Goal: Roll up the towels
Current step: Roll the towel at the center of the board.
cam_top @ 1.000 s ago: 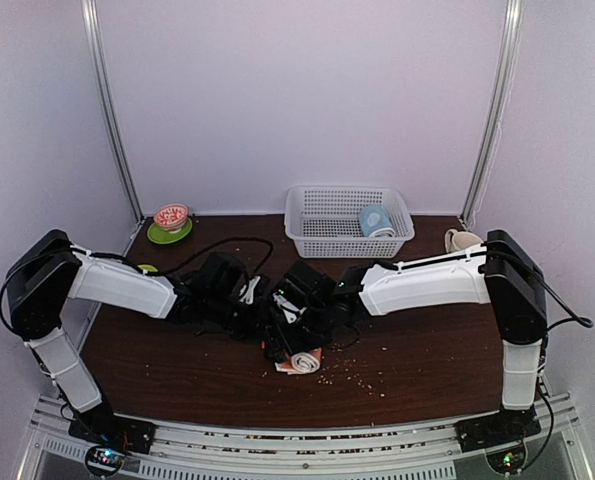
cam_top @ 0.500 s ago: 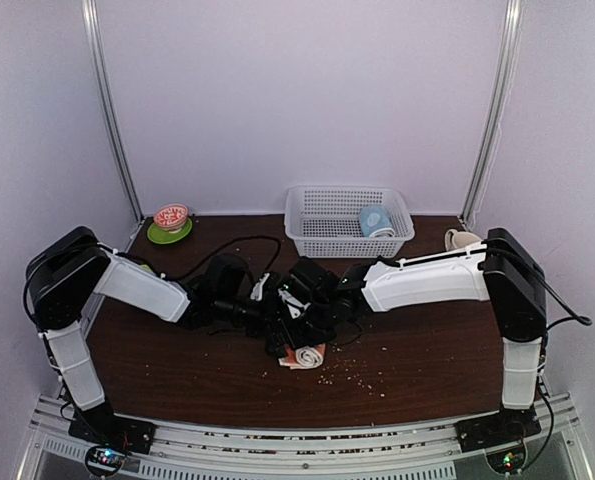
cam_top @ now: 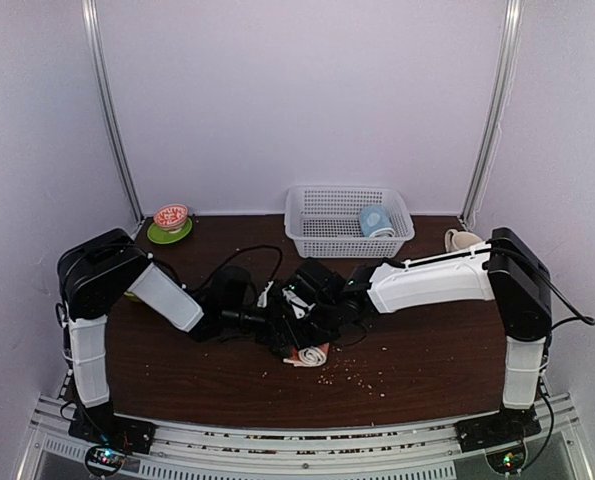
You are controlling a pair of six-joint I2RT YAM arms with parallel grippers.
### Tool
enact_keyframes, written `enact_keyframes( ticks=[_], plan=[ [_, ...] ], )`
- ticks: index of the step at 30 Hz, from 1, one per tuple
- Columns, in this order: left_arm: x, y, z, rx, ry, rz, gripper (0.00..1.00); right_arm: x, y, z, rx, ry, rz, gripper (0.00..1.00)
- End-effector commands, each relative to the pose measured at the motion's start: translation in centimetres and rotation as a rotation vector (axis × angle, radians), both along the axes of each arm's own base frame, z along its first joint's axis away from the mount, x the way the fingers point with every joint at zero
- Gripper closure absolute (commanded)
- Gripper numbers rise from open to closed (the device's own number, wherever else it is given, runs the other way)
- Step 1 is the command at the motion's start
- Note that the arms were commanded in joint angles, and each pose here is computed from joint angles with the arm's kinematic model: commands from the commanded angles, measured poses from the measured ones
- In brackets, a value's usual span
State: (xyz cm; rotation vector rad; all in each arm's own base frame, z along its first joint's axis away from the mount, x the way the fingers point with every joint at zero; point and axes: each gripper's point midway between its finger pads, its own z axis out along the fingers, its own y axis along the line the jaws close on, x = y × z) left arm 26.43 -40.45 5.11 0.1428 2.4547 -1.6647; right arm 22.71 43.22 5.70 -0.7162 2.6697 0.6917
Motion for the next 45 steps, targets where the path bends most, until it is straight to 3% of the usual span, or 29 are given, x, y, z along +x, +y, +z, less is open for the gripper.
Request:
enact_keyframes(
  ticks=[1,17,22,30,45],
  plan=[
    [0.5,0.1,-0.8,-0.037,0.043,0.038,1.00,-2.0,0.1,-0.8,-0.009,0.016,0.076,0.00],
    [0.8,1.1,-4.3,0.026,0.145,0.074,1.00,-1.5,-2.2,3.2,0.006,-0.073,0.036,0.00],
    [0.8,1.2,-4.6,0.036,0.153,0.080,1.00,-0.3,-4.9,4.4,0.035,-0.081,-0.095,0.00],
    [0.6,1.8,-4.5,0.054,0.136,0.090,1.00,1.9,-8.5,2.2,0.222,0.070,-0.360,0.17],
    [0.2,2.4,-3.7,0.120,0.064,0.070,1.00,1.8,-6.3,-2.0,0.227,0.245,-0.387,0.44]
  ],
)
